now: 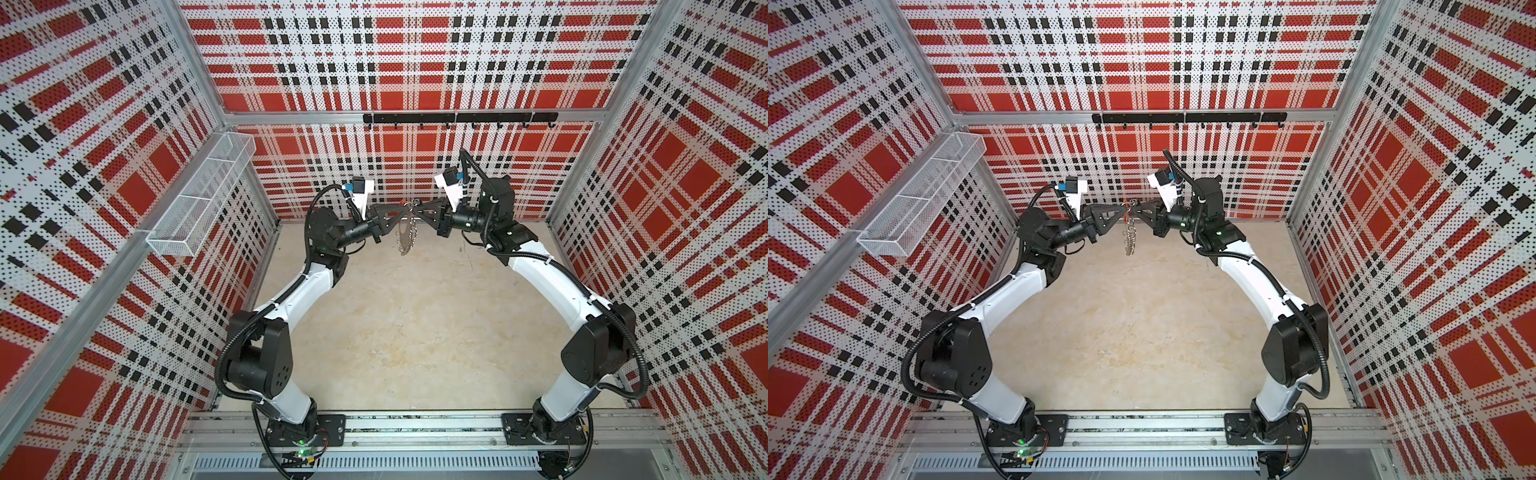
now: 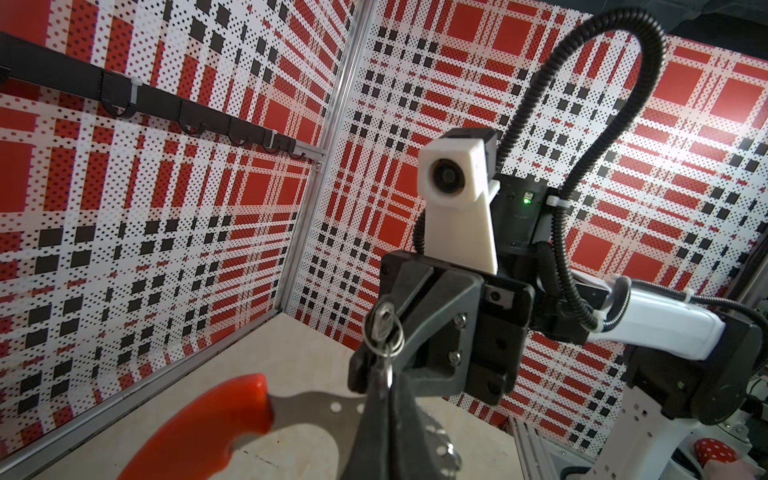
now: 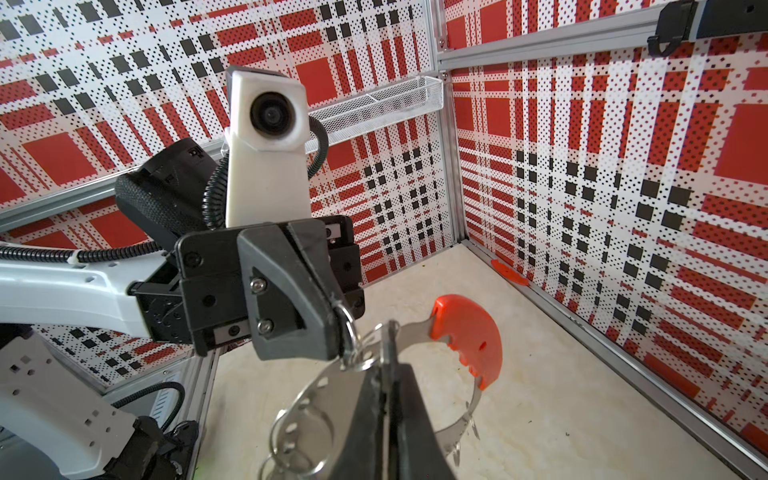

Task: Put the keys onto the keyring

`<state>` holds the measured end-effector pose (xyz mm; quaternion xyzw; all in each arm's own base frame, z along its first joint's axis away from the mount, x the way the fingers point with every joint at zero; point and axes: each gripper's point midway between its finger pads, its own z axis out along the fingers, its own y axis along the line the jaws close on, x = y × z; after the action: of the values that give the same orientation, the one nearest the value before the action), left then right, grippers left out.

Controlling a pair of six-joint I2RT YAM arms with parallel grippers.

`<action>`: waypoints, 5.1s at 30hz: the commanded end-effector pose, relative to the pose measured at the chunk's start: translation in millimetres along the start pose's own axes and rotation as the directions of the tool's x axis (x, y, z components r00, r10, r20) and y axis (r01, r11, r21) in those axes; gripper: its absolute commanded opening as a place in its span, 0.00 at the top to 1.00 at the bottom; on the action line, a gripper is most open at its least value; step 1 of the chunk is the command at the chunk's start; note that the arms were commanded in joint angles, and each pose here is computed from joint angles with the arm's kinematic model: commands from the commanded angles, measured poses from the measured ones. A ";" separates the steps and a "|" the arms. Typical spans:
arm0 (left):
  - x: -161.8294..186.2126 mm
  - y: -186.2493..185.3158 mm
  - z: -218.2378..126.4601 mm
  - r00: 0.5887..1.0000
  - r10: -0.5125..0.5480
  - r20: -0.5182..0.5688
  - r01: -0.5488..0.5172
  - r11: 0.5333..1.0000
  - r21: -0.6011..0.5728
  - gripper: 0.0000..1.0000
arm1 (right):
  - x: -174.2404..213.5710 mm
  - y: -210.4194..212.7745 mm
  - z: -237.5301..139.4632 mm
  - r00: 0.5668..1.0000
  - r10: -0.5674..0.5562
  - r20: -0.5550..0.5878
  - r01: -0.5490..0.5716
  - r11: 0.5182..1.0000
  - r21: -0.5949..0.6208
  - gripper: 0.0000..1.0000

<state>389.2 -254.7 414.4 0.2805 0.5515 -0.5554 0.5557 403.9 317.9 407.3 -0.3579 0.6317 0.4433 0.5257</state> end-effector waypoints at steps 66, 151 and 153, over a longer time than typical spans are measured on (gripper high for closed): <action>51.4 14.8 29.0 0.940 0.044 -0.339 -0.064 0.997 -0.048 1.00 | -8.2 -6.8 14.3 0.969 -0.195 -0.153 0.225 0.952 0.210 0.67; 93.1 56.0 30.0 0.849 -0.378 -0.369 0.317 0.924 -0.216 1.00 | 74.1 -50.9 -19.4 0.960 0.265 -0.096 -0.232 0.937 0.261 0.80; 92.7 53.8 30.6 0.836 -0.413 -0.361 0.360 0.910 -0.207 1.00 | 76.4 -54.8 -15.4 0.954 0.286 -0.095 -0.253 0.932 0.259 0.82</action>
<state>426.7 -297.0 297.4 0.2346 0.7568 -0.5175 0.3231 427.0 278.5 323.1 -0.2335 0.7618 0.3868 0.4642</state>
